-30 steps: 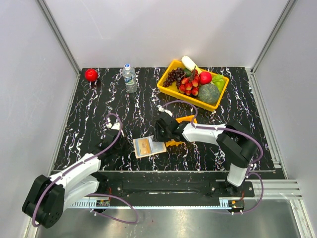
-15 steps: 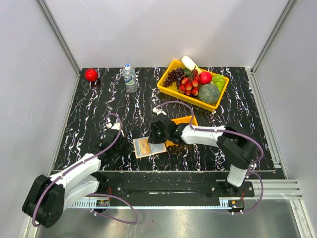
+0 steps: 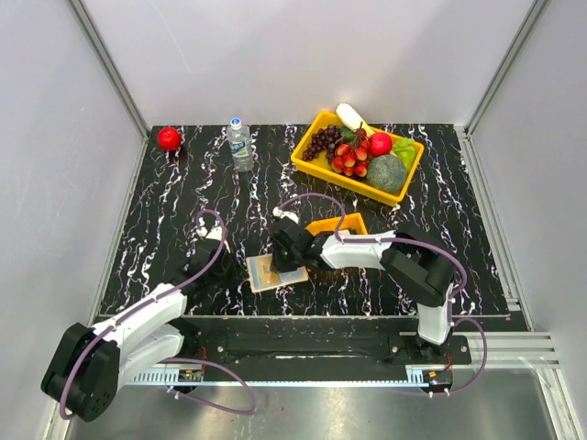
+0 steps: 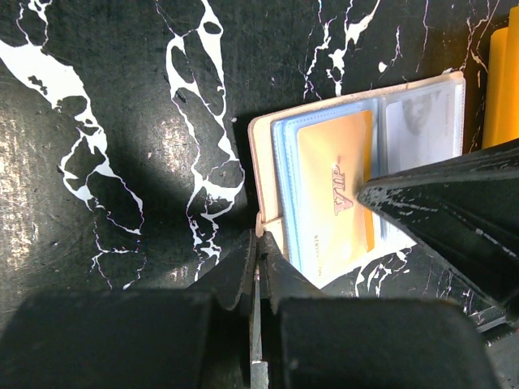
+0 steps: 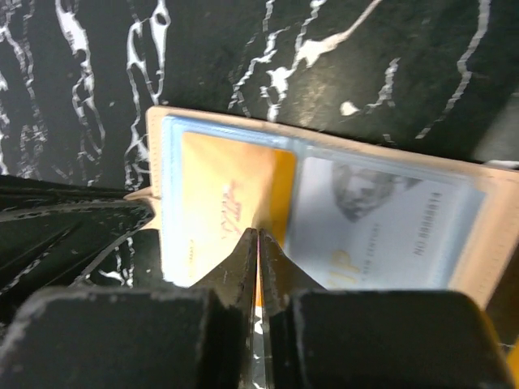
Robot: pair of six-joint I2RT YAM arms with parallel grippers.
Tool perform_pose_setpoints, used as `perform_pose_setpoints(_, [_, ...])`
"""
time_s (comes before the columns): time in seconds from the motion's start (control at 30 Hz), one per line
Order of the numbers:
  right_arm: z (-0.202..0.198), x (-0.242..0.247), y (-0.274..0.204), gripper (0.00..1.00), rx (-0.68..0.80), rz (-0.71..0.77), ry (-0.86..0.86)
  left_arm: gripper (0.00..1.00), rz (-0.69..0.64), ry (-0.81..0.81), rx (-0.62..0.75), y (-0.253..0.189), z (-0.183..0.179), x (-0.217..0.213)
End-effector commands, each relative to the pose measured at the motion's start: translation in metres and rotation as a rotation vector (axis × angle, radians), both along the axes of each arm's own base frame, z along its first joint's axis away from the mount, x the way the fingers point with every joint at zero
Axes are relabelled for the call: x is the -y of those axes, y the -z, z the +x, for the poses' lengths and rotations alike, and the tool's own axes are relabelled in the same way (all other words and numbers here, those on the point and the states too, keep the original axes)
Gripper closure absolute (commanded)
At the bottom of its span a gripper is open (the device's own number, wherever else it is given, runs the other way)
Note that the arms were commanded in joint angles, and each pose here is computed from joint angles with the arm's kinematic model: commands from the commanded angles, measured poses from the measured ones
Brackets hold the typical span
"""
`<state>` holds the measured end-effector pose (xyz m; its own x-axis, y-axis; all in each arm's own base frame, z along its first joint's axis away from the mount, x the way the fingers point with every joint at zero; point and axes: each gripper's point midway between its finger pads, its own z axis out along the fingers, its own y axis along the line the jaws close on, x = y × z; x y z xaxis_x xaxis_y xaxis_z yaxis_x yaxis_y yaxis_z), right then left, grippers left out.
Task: Put the credit cards into the card holder
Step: Close the card holder at the center of the board.
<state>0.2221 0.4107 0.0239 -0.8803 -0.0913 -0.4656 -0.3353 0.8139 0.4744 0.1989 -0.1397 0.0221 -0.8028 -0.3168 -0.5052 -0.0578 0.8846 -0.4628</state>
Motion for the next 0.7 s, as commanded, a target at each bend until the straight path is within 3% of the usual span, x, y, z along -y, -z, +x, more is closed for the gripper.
perform_pose_setpoints(0.0, [0.017,0.024,-0.01,0.92,0.101,-0.111,0.05,1.0,-0.011,-0.025,0.043,-0.008,0.01,0.0])
perform_pose_setpoints(0.13, [0.021,0.023,-0.034,0.86,0.148,-0.066,0.05,1.0,-0.013,-0.024,0.045,-0.009,0.01,0.0])
perform_pose_setpoints(0.4, [0.023,0.052,-0.057,0.55,0.227,-0.065,0.115,1.0,-0.012,-0.024,0.058,-0.013,0.01,-0.001])
perform_pose_setpoints(0.67, [0.017,0.079,-0.029,0.53,0.125,-0.114,0.178,1.0,-0.013,-0.019,0.071,-0.027,0.009,-0.001])
